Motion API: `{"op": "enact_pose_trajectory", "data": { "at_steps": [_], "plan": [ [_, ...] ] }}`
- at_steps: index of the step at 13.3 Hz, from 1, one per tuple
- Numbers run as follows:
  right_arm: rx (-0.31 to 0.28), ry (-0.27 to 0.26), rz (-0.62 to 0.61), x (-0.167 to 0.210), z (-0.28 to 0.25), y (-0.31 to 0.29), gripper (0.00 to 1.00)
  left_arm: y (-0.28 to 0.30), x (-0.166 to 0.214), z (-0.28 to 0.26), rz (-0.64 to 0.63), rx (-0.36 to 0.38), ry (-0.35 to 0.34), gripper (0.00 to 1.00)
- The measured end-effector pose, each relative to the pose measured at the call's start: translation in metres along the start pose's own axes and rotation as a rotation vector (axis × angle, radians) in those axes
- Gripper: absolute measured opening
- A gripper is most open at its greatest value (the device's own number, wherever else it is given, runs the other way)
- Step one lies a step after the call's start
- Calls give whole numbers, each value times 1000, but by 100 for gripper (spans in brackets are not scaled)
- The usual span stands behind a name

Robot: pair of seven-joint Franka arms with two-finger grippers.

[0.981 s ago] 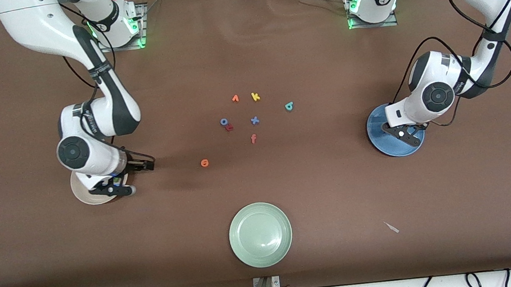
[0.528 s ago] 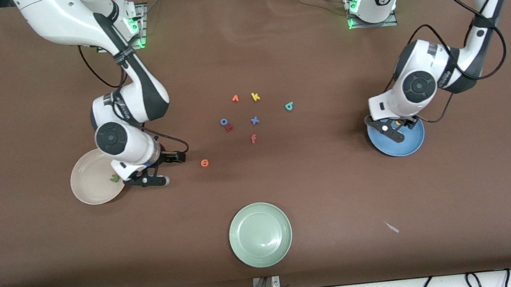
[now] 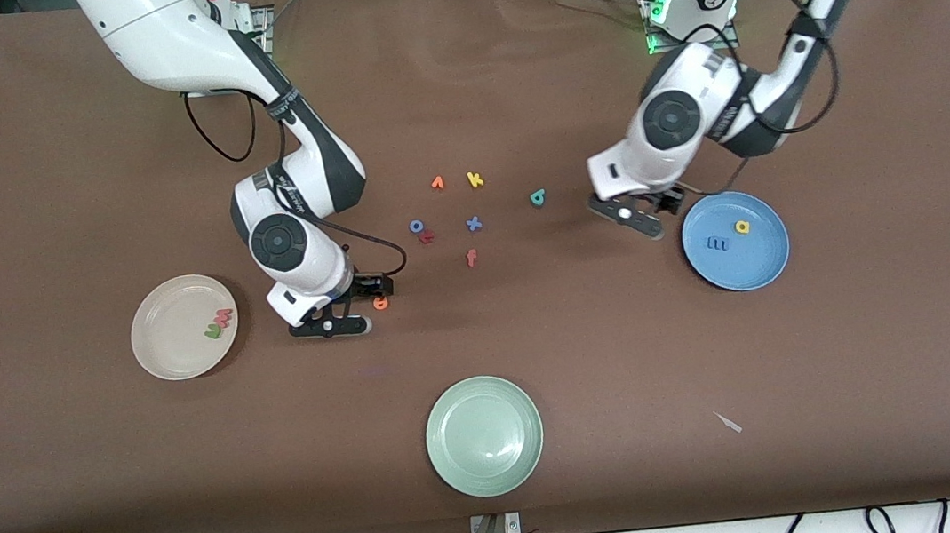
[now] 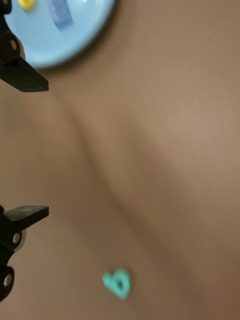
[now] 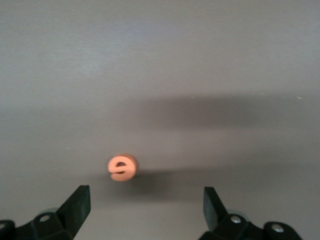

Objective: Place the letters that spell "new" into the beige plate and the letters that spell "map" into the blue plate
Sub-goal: 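Grasp the orange e and teal p with the right and left grippers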

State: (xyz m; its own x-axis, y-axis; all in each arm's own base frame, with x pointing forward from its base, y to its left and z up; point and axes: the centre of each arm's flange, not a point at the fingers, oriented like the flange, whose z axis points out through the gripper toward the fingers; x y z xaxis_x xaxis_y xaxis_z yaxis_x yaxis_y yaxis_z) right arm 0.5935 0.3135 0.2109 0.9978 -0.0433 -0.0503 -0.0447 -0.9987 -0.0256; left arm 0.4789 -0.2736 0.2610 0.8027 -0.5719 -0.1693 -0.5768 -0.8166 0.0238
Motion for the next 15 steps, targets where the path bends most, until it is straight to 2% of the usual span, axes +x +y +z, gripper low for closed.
{"op": "enact_pose_trajectory", "data": {
  "at_steps": [4, 7, 9, 11, 13, 14, 15],
  "plan": [
    [-2, -1, -12, 3, 12, -11, 100, 61, 18, 24, 84, -68, 90, 100],
    [-8, -9, -15, 3, 20, -12, 100, 90, 22, 48, 133, -113, 99, 100],
    [-11, -13, -15, 2, 25, -12, 99, 107, 21, 56, 198, -87, 97, 100],
    [-12, -15, -16, 2, 28, -12, 98, 109, 23, 66, 249, -67, 124, 100],
    [-13, -16, -20, 2, 32, -16, 95, 105, 24, 78, 275, -60, 131, 96],
    [-13, -15, -22, 2, 33, -18, 88, 105, 24, 83, 282, -62, 131, 96],
    [-13, -15, -24, 2, 34, -20, 88, 107, 24, 85, 286, -64, 128, 96]
  ]
}}
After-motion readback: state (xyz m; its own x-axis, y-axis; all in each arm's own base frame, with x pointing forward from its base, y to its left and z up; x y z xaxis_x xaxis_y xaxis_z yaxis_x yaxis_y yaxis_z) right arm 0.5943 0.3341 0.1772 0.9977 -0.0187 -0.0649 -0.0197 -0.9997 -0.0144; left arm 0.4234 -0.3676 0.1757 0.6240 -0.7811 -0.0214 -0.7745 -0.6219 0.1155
